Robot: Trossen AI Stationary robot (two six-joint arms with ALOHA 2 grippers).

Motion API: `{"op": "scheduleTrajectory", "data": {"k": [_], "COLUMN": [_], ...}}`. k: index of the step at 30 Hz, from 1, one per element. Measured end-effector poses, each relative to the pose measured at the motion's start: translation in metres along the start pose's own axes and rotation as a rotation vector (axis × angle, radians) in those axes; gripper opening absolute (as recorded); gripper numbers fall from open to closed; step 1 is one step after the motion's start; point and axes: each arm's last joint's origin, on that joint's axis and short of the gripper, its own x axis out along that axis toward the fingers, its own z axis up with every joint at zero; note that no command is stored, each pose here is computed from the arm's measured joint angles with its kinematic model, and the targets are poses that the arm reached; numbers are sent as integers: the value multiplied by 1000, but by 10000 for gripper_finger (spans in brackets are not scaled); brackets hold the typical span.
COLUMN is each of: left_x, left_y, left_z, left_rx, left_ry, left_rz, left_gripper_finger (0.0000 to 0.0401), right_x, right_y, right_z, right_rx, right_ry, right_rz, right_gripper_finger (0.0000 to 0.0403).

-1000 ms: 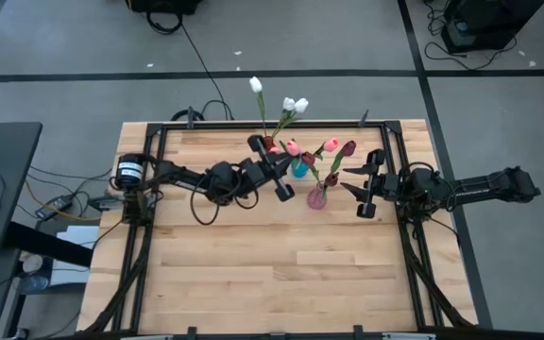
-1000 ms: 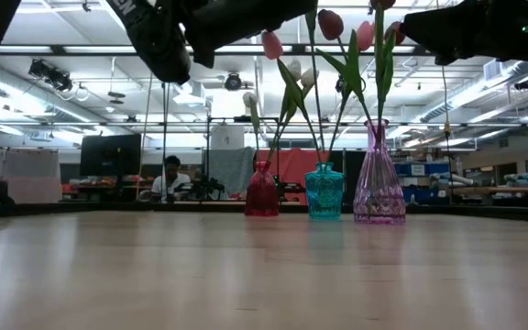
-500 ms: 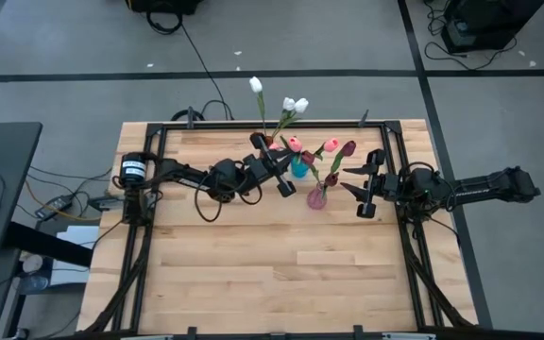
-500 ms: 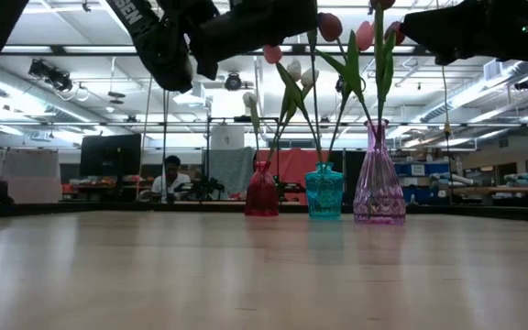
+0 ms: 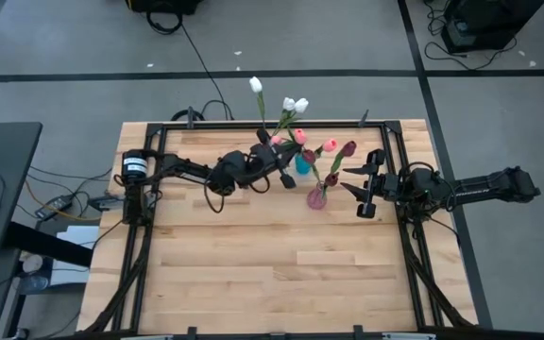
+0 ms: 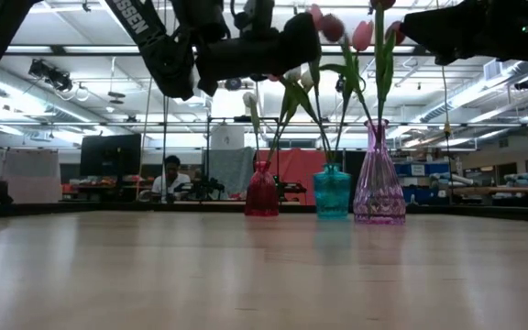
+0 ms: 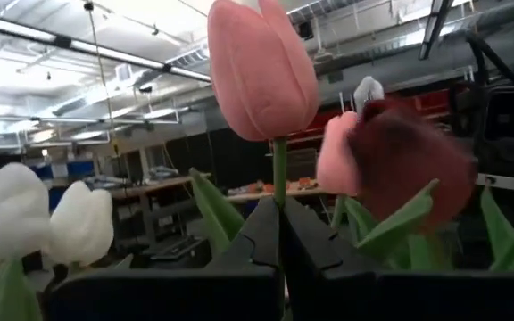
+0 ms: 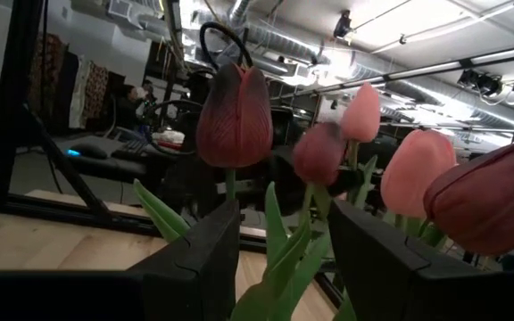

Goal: Sort flowers into vase by color
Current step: Put the pink tulip into the blue vase

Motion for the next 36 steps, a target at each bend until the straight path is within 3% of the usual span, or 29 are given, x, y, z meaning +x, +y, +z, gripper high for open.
{"op": "scheduleTrajectory", "data": {"k": [7, 14, 23, 36], "left_x": [0, 7, 51, 61], "left_y": [-1, 3, 20, 43], "left_z": [-3, 8, 15, 12], "left_rx": [-11, -39, -67, -183], "left_ry": [32, -26, 193, 249], "left_rz": [-10, -6, -41, -116], "left_gripper_finger": [7, 7, 7, 7], "right_x": [0, 0, 0, 0], "right_y": [0, 0, 0, 0], "right_z": [0, 1, 1, 0], "right_rx": [0, 1, 2, -3], "right_ry": [-1, -6, -7, -7], "right_rz": [-1, -2, -2, -3], "right_gripper_finger": [185, 185, 185, 185]}}
